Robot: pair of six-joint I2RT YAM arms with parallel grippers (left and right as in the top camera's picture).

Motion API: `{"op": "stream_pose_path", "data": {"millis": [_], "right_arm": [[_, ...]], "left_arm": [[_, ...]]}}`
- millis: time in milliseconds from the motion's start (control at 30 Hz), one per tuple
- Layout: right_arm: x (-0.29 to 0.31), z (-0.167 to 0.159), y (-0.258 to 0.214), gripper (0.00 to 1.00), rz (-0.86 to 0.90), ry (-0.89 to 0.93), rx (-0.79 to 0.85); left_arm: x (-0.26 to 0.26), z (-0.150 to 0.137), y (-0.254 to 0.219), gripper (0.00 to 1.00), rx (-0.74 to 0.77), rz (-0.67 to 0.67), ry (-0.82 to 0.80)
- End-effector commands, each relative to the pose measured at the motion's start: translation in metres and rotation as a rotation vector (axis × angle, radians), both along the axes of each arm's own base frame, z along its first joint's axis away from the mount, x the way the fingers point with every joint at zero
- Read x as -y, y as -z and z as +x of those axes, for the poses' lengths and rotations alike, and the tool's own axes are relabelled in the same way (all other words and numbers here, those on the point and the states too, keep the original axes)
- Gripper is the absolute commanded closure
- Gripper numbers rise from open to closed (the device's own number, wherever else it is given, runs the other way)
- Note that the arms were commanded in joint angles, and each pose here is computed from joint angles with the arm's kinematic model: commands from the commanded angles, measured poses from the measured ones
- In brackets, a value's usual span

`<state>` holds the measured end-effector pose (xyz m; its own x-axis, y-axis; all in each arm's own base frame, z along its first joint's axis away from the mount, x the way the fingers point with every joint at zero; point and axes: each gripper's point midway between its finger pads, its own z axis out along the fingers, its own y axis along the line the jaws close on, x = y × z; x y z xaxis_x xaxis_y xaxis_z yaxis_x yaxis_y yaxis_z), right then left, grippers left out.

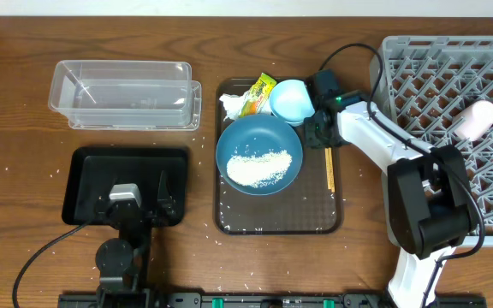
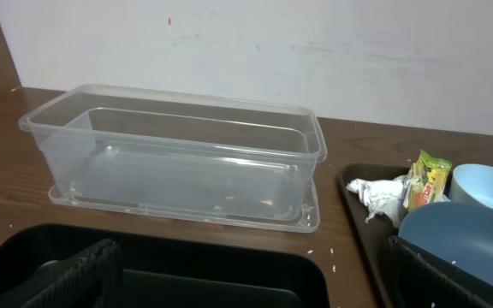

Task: Sort waste into correct bins and load items into the dishwasher rack
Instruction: 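Move the right gripper to the chopsticks and grasp them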

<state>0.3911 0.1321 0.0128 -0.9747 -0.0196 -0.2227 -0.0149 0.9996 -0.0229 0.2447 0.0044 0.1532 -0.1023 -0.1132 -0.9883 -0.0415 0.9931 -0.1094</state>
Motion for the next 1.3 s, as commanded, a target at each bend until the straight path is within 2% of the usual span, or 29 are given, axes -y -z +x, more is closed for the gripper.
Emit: {"op": "stream_pose_path", "data": {"millis": [0,900,1267], "right_arm": [[-0.002,-0.006,0.008,0.76,-0.002,0.014,-0.019],[0.008,0.008,-0.001,0.76,-0.026,0.019,0.023],[0.011,0.004,0.004,0.76,-0.031,0.023,0.010]], "left_arm": [[-0.005,-0.001,0.017,0.02,-0.050,0.016,-0.026],[-0.005,-0.001,0.017,0.02,-0.050,0.016,-0.025],[-0.005,-0.001,0.017,0.02,-0.051,0.016,-0.026]]}}
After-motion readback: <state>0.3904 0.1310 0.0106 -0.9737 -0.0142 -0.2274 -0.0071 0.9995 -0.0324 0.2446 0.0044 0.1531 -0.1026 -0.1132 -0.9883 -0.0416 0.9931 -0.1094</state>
